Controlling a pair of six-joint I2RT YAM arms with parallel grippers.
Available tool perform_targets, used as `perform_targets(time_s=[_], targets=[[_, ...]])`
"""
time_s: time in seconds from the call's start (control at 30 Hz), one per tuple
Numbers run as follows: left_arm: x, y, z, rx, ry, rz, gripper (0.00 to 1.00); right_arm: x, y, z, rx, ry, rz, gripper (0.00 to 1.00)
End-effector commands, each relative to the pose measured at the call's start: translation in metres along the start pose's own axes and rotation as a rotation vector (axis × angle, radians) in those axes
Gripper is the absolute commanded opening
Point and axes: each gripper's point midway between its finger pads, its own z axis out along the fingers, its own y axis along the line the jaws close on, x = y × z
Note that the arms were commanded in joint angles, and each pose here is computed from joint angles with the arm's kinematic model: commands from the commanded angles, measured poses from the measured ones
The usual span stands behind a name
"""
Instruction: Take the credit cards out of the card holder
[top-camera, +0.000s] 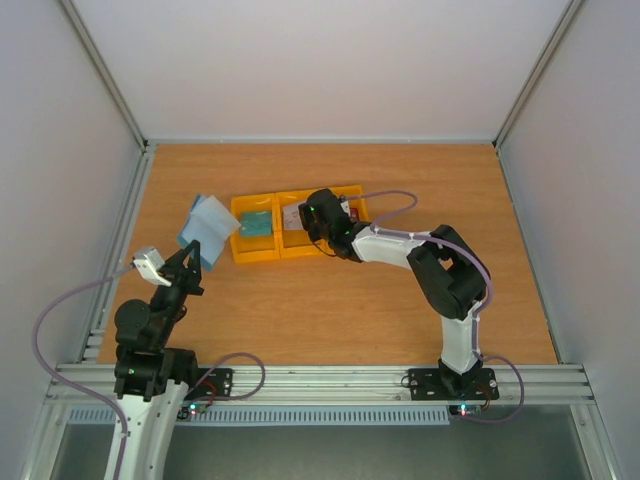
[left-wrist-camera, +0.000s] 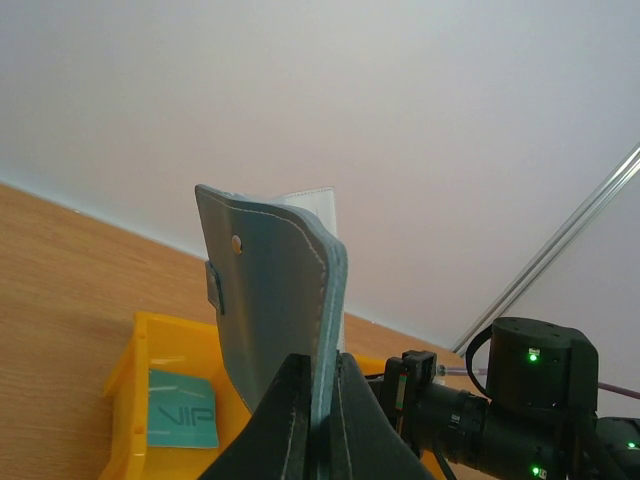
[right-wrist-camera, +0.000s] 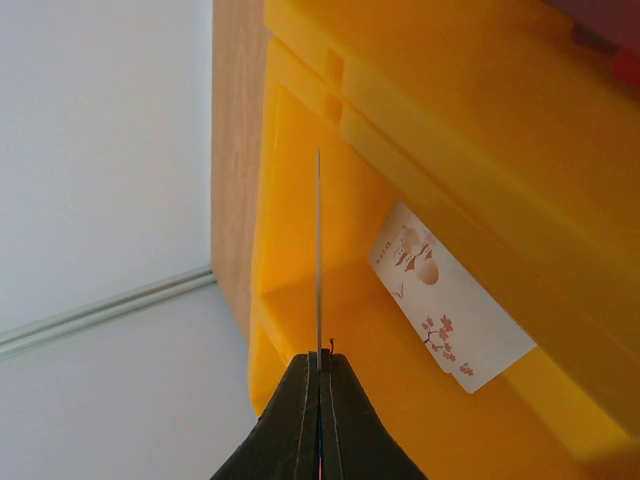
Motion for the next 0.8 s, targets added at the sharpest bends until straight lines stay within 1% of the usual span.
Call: perform_targets(time_s=[0.0, 0.5, 0.6, 0.63, 0.67, 0.73, 0.77], targets=[[-0.025, -0.018, -0.005, 0.061, -0.094, 0.036, 0.0, -0.007, -0.006, -0.002, 0.008, -0.062, 0.052, 0.02], [-0.024, -0.018, -0.005, 0.063, -0.09, 0.039, 0.0, -0.002, -0.011, 0.012, 0.045, -0.075, 0.063, 0.05], [-0.024, -0.018, -0.004, 0.064, -0.088, 0.038, 0.0, 0.002, -0.014, 0.015, 0.05, -0.059, 0.075, 0.06], [-0.023, -0.018, -0.004, 0.065, -0.086, 0.037, 0.0, 0.003, -0.015, 0.016, 0.051, -0.052, 0.081, 0.09], [-0.023, -0.018, -0.004, 0.066, -0.084, 0.037, 0.0, 0.005, -0.014, 0.017, 0.049, -0.045, 0.085, 0.15], [-0.023, -0.018, -0.003, 0.065, -0.083, 0.038, 0.0, 0.007, -0.012, 0.017, 0.045, -0.031, 0.084, 0.33], [-0.023, -0.017, -0.003, 0.063, -0.083, 0.037, 0.0, 0.008, -0.012, 0.016, 0.045, -0.022, 0.081, 0.38]])
